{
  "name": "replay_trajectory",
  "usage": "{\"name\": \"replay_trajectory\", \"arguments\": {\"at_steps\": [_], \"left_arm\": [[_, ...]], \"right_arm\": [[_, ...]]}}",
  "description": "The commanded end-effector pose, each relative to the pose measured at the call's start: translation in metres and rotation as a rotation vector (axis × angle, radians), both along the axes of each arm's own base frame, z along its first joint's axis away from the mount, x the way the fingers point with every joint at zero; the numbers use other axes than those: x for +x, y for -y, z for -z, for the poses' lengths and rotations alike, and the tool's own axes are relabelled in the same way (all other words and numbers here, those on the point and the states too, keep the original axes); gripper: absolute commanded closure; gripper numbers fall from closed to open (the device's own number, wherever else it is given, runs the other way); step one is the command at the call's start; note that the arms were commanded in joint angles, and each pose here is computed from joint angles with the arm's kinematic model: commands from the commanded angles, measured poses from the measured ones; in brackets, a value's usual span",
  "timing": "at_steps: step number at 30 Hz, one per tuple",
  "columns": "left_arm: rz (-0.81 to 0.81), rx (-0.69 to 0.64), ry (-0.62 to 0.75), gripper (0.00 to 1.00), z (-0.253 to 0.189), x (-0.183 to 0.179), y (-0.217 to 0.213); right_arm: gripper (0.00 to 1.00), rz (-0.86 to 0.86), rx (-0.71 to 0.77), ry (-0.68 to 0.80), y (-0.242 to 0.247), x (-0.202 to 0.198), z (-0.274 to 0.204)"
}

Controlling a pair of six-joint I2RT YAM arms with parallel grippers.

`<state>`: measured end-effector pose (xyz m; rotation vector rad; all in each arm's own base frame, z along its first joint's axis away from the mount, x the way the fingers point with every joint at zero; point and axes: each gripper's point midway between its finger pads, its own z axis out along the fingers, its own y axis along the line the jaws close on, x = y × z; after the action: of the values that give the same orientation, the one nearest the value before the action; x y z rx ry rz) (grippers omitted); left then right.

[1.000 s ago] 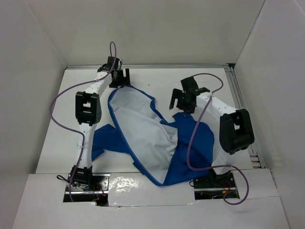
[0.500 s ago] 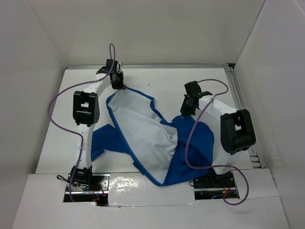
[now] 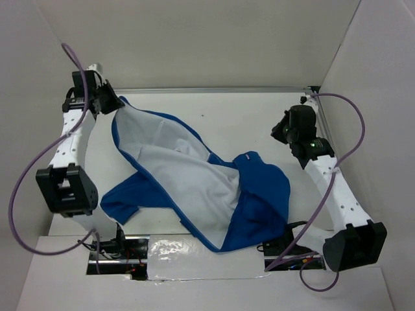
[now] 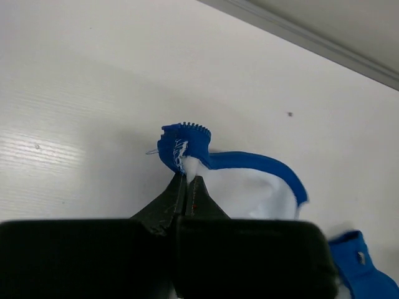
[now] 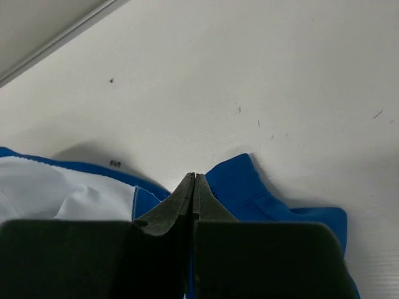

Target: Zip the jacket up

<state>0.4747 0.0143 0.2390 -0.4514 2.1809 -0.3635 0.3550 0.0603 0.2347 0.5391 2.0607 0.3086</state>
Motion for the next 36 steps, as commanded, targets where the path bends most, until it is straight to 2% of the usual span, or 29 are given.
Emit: {"name": "replay_trajectory", "arguments": {"at_steps": [1, 2, 5, 7, 10, 11, 12, 13, 16, 18, 19, 21, 22, 24, 27, 28, 29, 30, 31, 33, 35, 36], "left_arm": [[0.07, -0.033, 0.114, 1.0, -0.042, -0.02, 0.025], [0.077, -0.034, 0.15, 1.0, -0.058, -0.031, 0.033], [0.057, -0.046, 0.219, 1.0, -0.086, -0.054, 0.04], [0.049, -0.053, 0.262, 1.0, -0.105, -0.071, 0.042], [0.0, -0.059, 0.291, 1.0, -0.12, -0.092, 0.036], [-0.016, -0.06, 0.29, 1.0, -0.121, -0.098, 0.034], [-0.026, -0.06, 0.286, 1.0, -0.121, -0.102, 0.033], [-0.034, -0.062, 0.286, 1.0, -0.123, -0.111, 0.032], [-0.098, -0.082, 0.236, 1.0, -0.113, -0.13, 0.027], [-0.138, -0.083, 0.216, 1.0, -0.107, -0.138, 0.022], [-0.147, -0.096, 0.211, 1.0, -0.103, -0.146, 0.023], [-0.149, -0.106, 0.227, 1.0, -0.106, -0.155, 0.024], [-0.139, -0.114, 0.223, 1.0, -0.103, -0.157, 0.027], [-0.116, -0.129, 0.245, 1.0, -0.107, -0.159, 0.031], [-0.101, -0.134, 0.252, 1.0, -0.104, -0.155, 0.033], [-0.098, -0.137, 0.24, 1.0, -0.1, -0.152, 0.034], [-0.097, -0.139, 0.238, 1.0, -0.099, -0.149, 0.033], [-0.085, -0.138, 0.255, 1.0, -0.102, -0.143, 0.034], [-0.061, -0.142, 0.25, 1.0, -0.1, -0.135, 0.036], [0.015, -0.151, 0.264, 1.0, -0.103, -0.117, 0.043], [0.043, -0.138, 0.308, 1.0, -0.126, -0.106, 0.042], [0.06, -0.125, 0.33, 1.0, -0.139, -0.095, 0.041]], "right_arm": [[1.0, -0.127, -0.045, 0.027, -0.01, -0.008, -0.004], [0.85, -0.202, -0.051, 0.037, -0.029, -0.011, -0.005], [0.54, -0.37, -0.106, 0.019, -0.068, -0.01, 0.004], [0.43, -0.414, -0.121, -0.017, -0.088, 0.0, 0.011], [0.37, -0.462, -0.12, -0.099, -0.12, 0.012, 0.027], [0.36, -0.445, -0.122, -0.208, -0.126, 0.012, 0.055], [0.36, -0.421, -0.119, -0.211, -0.127, 0.011, 0.048], [0.33, -0.37, -0.153, -0.261, -0.125, 0.02, 0.065], [0.25, -0.266, -0.189, -0.393, -0.116, 0.013, 0.102], [0.24, -0.217, -0.191, -0.487, -0.109, 0.001, 0.125], [0.18, -0.209, -0.196, -0.523, -0.106, -0.007, 0.136], [0.15, -0.227, -0.209, -0.581, -0.105, -0.022, 0.154], [0.09, -0.243, -0.216, -0.598, -0.108, -0.027, 0.159], [0.09, -0.251, -0.249, -0.649, -0.105, -0.037, 0.173], [0.18, -0.248, -0.282, -0.712, -0.099, -0.044, 0.193], [0.43, -0.228, -0.284, -0.714, -0.095, -0.039, 0.197], [0.58, -0.214, -0.286, -0.713, -0.092, -0.035, 0.198], [0.69, -0.189, -0.285, -0.709, -0.088, -0.023, 0.199], [1.0, -0.154, -0.272, -0.7, -0.085, -0.012, 0.196], [1.0, -0.092, -0.269, -0.629, -0.075, 0.025, 0.173], [1.0, -0.068, -0.267, -0.57, -0.066, 0.05, 0.148], [1.0, -0.065, -0.252, -0.477, -0.068, 0.075, 0.114]]}}
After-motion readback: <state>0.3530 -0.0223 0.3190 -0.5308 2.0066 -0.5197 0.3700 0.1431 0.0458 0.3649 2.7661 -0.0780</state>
